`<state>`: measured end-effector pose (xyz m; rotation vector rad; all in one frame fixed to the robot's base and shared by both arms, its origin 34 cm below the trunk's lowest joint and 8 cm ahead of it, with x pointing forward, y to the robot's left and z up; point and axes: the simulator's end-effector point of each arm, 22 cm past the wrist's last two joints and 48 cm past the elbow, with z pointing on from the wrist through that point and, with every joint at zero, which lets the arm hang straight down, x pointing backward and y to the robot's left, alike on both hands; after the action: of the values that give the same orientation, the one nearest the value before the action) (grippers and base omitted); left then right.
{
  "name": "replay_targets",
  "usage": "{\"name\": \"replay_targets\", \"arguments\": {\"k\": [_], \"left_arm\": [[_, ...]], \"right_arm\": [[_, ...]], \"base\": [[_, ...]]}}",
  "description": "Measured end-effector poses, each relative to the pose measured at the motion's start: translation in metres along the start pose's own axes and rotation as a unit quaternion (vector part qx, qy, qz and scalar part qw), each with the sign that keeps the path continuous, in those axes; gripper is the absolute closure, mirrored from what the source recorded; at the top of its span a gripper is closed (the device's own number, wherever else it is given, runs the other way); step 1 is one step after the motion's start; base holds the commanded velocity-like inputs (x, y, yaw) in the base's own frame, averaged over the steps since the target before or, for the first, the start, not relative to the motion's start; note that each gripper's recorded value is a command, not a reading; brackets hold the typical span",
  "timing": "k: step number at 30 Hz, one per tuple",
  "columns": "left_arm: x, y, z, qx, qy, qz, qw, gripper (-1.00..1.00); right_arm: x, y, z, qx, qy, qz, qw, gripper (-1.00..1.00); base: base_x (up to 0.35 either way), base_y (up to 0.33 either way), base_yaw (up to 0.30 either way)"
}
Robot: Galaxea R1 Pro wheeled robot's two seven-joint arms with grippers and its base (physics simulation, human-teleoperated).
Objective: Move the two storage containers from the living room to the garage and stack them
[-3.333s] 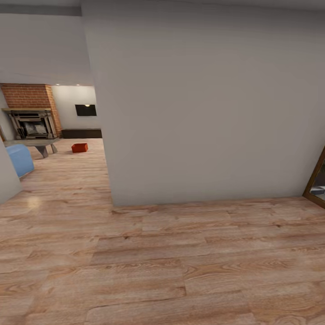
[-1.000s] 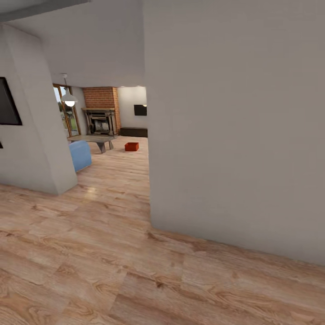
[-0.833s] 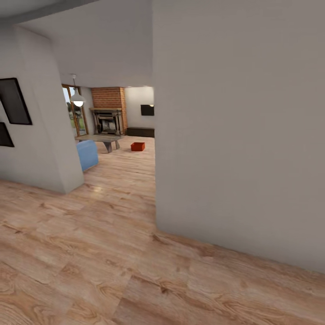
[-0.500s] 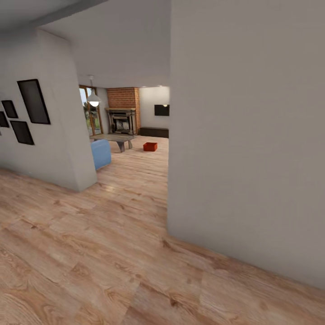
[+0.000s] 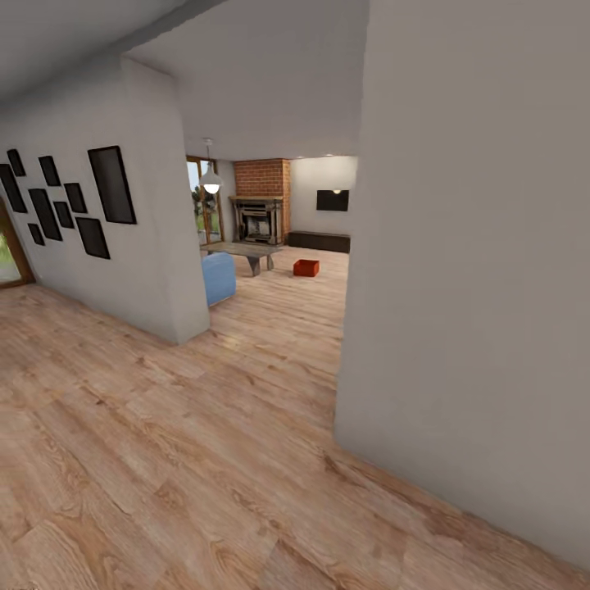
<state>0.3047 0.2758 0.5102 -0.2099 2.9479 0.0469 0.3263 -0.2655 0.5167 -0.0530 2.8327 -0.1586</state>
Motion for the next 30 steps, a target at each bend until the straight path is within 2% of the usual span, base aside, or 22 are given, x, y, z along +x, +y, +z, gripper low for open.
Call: {"name": "replay_targets", "arguments": {"k": [30], "left_arm": [[0.0000,0.0002,0.0000,0.000,0.000,0.000,1.0000,-1.00]], "right_arm": [[0.0000,-0.0005,0.0000,0.000,0.000,0.000,1.0000,-1.00]], "base": [[0.322,0.000,0.263]]}}
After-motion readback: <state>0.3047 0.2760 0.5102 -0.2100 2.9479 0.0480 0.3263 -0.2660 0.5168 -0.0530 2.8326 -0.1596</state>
